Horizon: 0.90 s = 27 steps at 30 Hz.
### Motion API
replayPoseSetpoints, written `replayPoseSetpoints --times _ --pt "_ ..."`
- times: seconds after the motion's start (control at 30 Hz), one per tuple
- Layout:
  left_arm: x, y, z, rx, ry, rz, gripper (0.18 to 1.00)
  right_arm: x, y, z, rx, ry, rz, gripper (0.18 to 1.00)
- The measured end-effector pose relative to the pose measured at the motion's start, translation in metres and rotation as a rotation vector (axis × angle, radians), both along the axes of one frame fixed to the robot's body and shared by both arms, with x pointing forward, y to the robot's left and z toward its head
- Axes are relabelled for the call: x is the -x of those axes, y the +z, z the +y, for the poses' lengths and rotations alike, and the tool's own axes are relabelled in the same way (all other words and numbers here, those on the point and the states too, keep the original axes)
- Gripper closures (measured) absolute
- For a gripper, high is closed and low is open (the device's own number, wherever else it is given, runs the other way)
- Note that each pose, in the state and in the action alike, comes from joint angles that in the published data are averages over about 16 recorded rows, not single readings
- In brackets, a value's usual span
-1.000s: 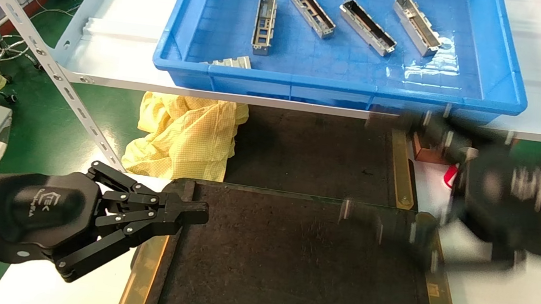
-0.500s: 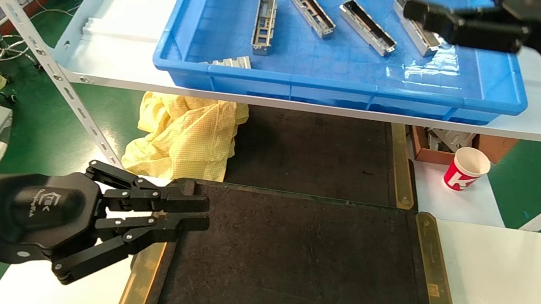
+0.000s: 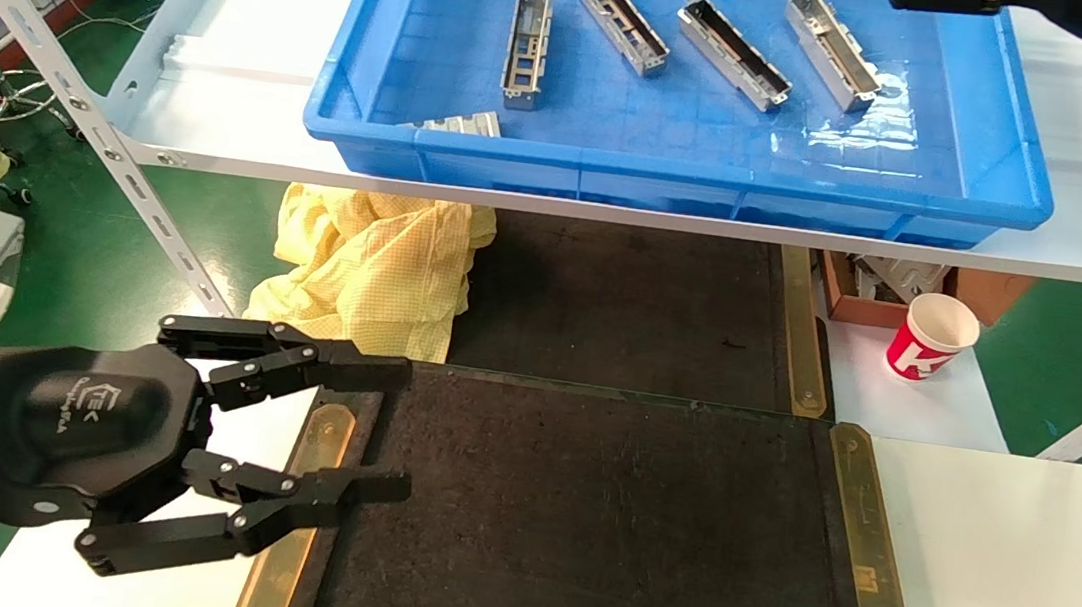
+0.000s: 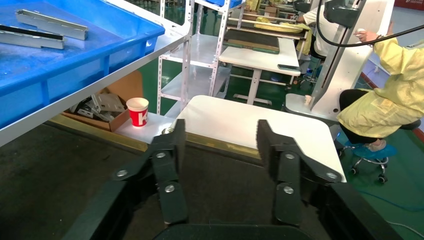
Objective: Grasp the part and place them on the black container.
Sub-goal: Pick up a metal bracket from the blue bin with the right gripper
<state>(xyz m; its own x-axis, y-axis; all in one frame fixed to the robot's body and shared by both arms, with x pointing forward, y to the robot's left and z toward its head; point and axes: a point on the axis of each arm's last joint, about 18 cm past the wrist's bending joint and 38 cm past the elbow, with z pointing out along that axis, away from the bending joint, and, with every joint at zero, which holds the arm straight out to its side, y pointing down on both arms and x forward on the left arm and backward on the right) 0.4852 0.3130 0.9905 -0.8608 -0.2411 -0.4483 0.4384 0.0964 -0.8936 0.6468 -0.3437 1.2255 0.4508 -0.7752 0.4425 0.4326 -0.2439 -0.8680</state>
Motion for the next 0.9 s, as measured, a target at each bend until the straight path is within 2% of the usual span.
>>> replayPoseSetpoints --times 0.17,0.47,0.67,0.9 --pt "0.000 0.000 0.000 0.000 0.000 0.000 0.584 -0.017 0.001 0.004 0.012 -0.077 0.010 0.178" --pt "0.000 0.000 0.000 0.000 0.000 0.000 0.381 -0.037 -0.009 0.015 0.044 -0.144 0.042 0.178" --pt "0.000 0.000 0.000 0.000 0.000 0.000 0.285 -0.047 -0.016 0.019 0.060 -0.179 0.060 0.178" --pt "0.000 0.000 0.000 0.000 0.000 0.000 0.218 -0.054 -0.023 0.021 0.073 -0.199 0.075 0.184"
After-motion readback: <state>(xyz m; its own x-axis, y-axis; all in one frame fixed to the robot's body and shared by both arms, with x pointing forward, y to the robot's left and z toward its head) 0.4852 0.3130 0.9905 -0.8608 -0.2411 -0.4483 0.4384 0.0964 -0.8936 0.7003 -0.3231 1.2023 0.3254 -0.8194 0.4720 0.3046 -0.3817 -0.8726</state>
